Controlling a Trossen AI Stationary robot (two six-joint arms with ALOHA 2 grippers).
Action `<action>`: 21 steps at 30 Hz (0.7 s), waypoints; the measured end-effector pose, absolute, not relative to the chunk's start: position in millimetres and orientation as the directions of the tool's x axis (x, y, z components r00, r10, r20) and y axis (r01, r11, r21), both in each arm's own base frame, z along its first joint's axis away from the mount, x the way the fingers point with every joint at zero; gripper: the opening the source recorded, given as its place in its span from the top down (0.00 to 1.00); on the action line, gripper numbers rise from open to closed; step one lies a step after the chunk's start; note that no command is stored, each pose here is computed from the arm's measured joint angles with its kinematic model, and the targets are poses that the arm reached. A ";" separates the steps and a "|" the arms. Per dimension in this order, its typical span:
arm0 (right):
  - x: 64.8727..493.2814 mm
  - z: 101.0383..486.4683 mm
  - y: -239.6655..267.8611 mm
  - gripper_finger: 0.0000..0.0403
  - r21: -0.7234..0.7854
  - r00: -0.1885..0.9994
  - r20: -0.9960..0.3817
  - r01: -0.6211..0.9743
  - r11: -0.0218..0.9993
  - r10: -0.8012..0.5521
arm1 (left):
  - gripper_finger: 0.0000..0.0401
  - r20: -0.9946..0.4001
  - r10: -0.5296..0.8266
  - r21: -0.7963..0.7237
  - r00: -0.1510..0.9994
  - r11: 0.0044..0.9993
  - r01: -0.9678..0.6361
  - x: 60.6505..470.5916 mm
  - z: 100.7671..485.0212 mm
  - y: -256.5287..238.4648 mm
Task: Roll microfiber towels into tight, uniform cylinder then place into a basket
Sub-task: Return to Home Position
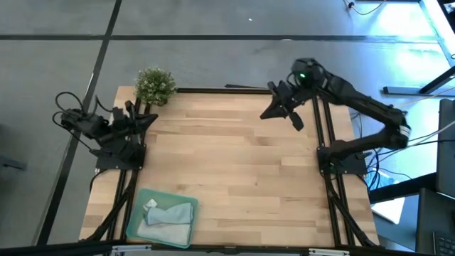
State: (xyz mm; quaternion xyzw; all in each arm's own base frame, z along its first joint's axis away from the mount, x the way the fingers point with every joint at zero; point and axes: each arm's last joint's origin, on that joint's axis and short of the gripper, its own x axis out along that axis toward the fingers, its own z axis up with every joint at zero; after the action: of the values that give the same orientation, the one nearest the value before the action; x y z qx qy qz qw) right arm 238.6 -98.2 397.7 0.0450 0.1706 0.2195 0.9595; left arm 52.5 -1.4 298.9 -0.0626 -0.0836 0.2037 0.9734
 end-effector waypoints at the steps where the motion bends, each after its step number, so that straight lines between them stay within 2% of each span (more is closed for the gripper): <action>1: 233.0 392.9 -95.9 1.00 0.150 0.862 -0.294 -0.385 0.911 0.413 | 1.00 0.131 0.408 -0.154 0.903 0.909 -0.388 53.9 294.7 -2.1; 6: 199.7 370.6 -81.4 1.00 0.086 0.944 -0.198 -0.252 0.964 0.265 | 1.00 0.107 0.429 -0.171 0.897 0.896 -0.409 58.4 283.2 -3.2; 9: 181.2 356.9 -75.3 1.00 0.052 0.988 -0.097 -0.119 0.992 0.124 | 1.00 0.097 0.477 -0.174 0.874 0.872 -0.457 60.4 281.1 -1.7; 12: 169.6 336.4 -72.2 1.00 0.042 1.000 -0.007 -0.013 0.999 0.014 | 1.00 0.073 0.519 -0.145 0.852 0.851 -0.506 66.4 278.3 -1.3; 15: 162.1 317.1 -69.9 1.00 0.011 0.997 0.070 0.039 0.999 -0.039 | 1.00 0.053 0.558 -0.113 0.828 0.827 -0.550 75.0 277.4 -0.9; 21: 156.4 276.3 -69.0 0.98 0.007 0.992 0.058 0.108 0.994 -0.108 | 1.00 -0.004 0.605 -0.073 0.796 0.794 -0.604 88.8 269.4 2.1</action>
State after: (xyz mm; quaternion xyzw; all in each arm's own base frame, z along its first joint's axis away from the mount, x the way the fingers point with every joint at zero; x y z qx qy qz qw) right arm 156.4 -69.0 276.3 0.0019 -0.0294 -0.0540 0.9981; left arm 88.8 2.1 269.4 -0.0353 -0.0099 0.3193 0.9469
